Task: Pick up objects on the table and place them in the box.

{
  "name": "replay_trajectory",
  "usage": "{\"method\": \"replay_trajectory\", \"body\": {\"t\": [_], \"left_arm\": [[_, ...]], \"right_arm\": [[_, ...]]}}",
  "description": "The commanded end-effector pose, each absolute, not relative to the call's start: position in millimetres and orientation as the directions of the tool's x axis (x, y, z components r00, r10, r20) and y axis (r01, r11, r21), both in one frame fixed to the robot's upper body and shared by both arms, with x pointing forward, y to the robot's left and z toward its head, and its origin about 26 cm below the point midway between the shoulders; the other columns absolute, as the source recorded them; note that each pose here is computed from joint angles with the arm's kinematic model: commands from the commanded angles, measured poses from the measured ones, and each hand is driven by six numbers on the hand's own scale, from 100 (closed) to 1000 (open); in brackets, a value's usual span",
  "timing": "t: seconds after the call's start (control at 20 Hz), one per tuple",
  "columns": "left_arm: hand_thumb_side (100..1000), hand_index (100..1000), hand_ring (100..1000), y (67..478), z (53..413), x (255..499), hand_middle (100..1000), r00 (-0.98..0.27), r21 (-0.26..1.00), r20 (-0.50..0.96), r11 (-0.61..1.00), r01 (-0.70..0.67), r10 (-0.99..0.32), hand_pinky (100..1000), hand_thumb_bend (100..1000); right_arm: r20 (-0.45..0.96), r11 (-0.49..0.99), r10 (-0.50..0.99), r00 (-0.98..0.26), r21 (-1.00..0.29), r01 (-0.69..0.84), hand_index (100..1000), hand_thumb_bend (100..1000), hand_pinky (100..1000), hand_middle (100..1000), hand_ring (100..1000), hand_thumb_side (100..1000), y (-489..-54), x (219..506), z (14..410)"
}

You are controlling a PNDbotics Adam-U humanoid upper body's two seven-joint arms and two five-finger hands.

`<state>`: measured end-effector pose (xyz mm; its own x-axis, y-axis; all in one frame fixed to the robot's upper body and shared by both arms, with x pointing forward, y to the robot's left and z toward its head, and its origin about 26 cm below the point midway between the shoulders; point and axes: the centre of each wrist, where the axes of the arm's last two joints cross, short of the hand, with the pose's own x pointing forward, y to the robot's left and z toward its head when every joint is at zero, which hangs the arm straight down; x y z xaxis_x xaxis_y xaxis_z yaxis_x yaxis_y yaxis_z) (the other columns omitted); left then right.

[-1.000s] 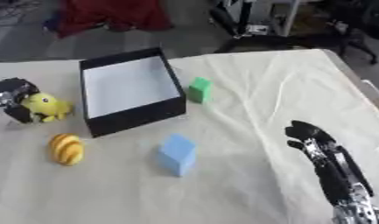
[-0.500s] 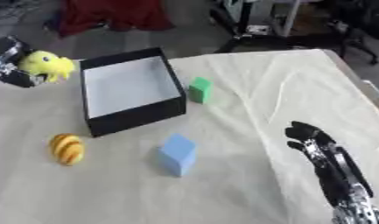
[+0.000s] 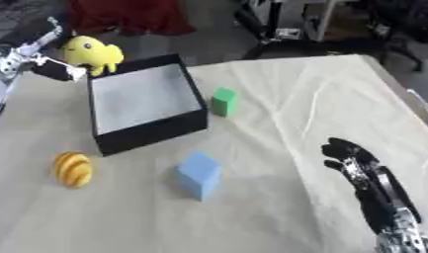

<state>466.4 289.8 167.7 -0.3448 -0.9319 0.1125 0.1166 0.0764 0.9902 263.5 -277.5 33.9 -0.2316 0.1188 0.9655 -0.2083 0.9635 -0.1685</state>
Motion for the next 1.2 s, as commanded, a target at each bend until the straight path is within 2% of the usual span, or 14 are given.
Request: {"method": "replay_trajectory", "body": {"t": [0.05,0.25,0.35,0.4,0.5,0.6,0.7,0.8,0.95,1.05,1.2], "left_arm": [[239,696,541,278,164,471,523,-0.365,0.989,0.069,0.016,0.148,-0.928,672,406],[440,832,692,276,145,471,688,-0.354,0.977,0.025,-0.052,0.205,-0.935,744,817],[472,869,736,278,141,471,745,-0.346,0.971,0.005,-0.077,0.224,-0.938,765,972],[472,869,736,279,141,471,745,-0.343,0.970,-0.003,-0.086,0.228,-0.939,765,972],[549,907,776,282,144,470,802,-0.328,0.968,-0.036,-0.115,0.224,-0.944,795,1000],[573,913,786,285,150,470,815,-0.315,0.965,-0.068,-0.143,0.221,-0.947,800,1000],[561,913,782,290,163,467,812,-0.320,0.973,-0.068,-0.134,0.189,-0.945,796,1000],[488,886,751,295,185,460,770,-0.349,0.987,-0.028,-0.081,0.139,-0.937,779,984],[454,862,729,306,227,439,742,-0.426,0.996,0.007,-0.034,0.087,-0.905,778,871],[432,836,711,315,248,422,708,-0.463,0.994,0.010,-0.043,0.104,-0.886,777,821],[412,832,712,328,261,398,708,-0.509,0.975,0.025,-0.091,0.202,-0.860,781,799]], "right_arm": [[0.960,0.960,0.119,-0.252,-0.176,-0.218,823,100,831,729,844,741,-278,265,40],[0.961,0.961,0.120,-0.250,-0.175,-0.214,823,100,831,728,844,741,-279,265,39],[0.961,0.961,0.118,-0.251,-0.174,-0.214,823,100,831,728,844,741,-278,265,39],[0.961,0.961,0.117,-0.252,-0.173,-0.215,823,100,831,728,844,741,-278,265,39],[0.961,0.961,0.116,-0.252,-0.173,-0.217,823,100,831,728,844,741,-277,265,39],[0.961,0.961,0.116,-0.251,-0.173,-0.218,824,100,831,728,844,740,-277,265,39],[0.961,0.961,0.115,-0.252,-0.172,-0.217,824,100,831,728,844,740,-277,265,39],[0.961,0.962,0.118,-0.248,-0.173,-0.213,823,100,831,728,844,742,-278,265,39],[0.961,0.962,0.123,-0.248,-0.177,-0.209,824,100,831,729,844,741,-280,265,39],[0.960,0.961,0.125,-0.249,-0.179,-0.211,824,100,831,729,844,741,-280,265,39],[0.960,0.960,0.132,-0.247,-0.185,-0.209,824,100,831,729,844,742,-281,265,39]]}}
